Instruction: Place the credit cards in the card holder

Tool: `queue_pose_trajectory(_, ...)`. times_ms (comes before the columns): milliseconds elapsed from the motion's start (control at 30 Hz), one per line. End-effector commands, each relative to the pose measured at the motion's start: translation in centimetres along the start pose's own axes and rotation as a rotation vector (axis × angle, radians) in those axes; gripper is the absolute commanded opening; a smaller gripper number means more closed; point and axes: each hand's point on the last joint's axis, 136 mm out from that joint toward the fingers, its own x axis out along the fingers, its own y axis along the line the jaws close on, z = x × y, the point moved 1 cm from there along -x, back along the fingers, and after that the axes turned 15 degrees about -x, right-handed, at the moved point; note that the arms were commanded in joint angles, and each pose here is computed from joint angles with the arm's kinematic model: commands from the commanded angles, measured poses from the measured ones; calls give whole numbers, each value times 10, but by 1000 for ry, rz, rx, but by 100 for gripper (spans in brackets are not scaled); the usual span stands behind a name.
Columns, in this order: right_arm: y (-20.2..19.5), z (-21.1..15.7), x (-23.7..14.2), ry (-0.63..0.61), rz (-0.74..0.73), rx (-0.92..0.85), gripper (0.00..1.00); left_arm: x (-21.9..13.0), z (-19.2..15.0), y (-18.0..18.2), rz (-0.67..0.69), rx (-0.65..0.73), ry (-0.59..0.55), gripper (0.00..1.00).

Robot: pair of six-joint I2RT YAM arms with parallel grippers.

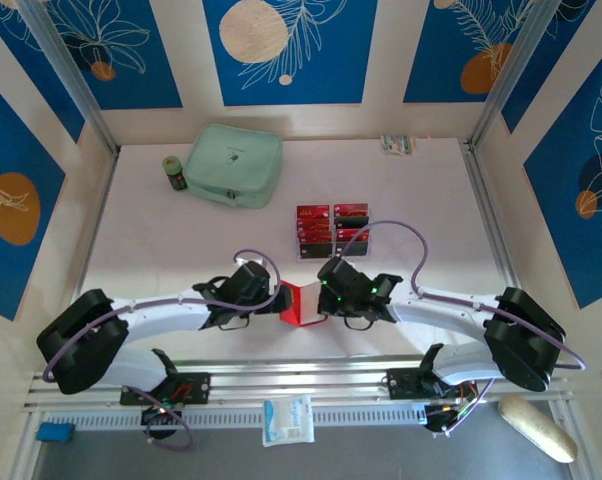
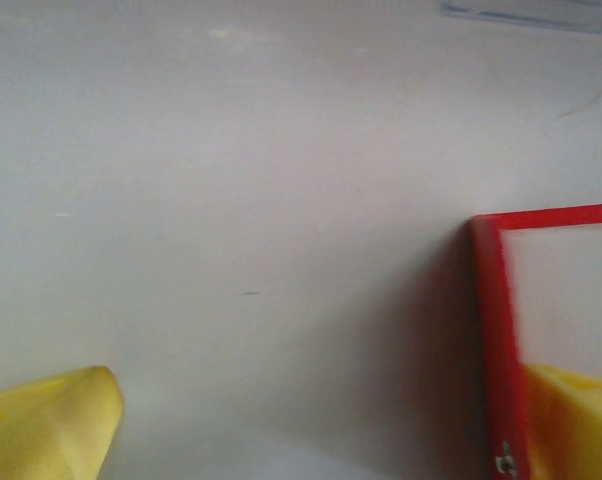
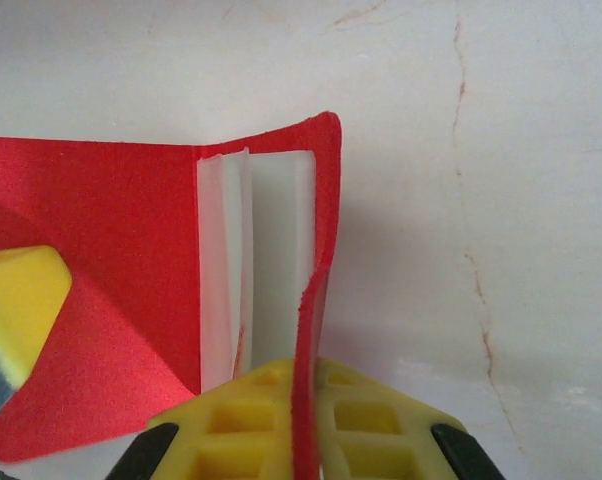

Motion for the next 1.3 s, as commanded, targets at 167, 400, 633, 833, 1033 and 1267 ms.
queue_pose_trajectory(167, 14, 5, -5, -43, 122, 28, 0, 0, 3, 50, 415, 220, 65, 100)
queue_pose_trajectory(400, 13, 8, -12, -68, 139, 38, 0, -28, 22, -7, 189, 152, 8, 100)
queue_pose_trajectory(633, 12, 11, -16, -89, 147, 53, 0, -76, 37, -91, -228, -7, -13, 100)
queue_pose_trajectory(833, 13, 12, -15, -91, 152, 52, 0, -87, 35, -138, -533, -179, 41, 100)
queue_pose_trajectory(1033, 13, 13, -12, -94, 161, 60, 0, -62, 18, -146, -648, -297, 96, 100)
queue_pose_trajectory(1267, 14, 14, -13, -110, 192, 77, 0, -22, 0, -126, -667, -380, 127, 100)
